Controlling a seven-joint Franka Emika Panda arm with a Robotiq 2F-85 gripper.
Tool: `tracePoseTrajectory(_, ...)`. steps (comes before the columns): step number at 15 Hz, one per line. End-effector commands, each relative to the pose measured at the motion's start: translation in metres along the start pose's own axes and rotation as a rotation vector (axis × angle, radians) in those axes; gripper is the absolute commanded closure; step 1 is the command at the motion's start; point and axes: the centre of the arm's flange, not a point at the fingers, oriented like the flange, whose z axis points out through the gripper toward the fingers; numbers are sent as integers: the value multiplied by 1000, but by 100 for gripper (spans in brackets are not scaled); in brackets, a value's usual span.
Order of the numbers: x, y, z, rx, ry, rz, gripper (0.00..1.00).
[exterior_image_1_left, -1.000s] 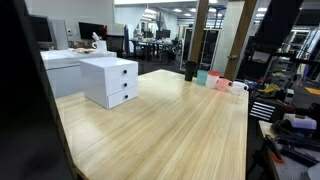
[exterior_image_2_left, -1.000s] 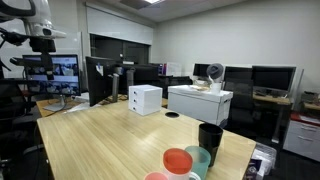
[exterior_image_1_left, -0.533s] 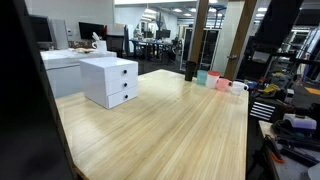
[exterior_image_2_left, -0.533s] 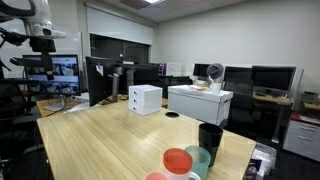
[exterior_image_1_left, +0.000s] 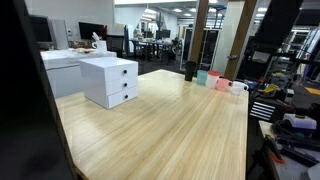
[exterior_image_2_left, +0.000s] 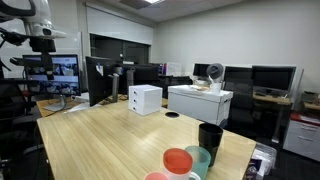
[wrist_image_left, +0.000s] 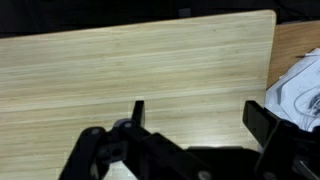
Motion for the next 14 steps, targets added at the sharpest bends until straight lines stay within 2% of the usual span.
tracePoseTrajectory(1, 0, 0, 0, 0, 0, 0, 0)
tracePoseTrajectory(9, 0, 0, 0, 0, 0, 0, 0)
tracePoseTrajectory(12, 16, 9, 5, -9, 49, -18, 0)
tracePoseTrajectory(14, 35, 27, 8, -11, 83, -9, 0)
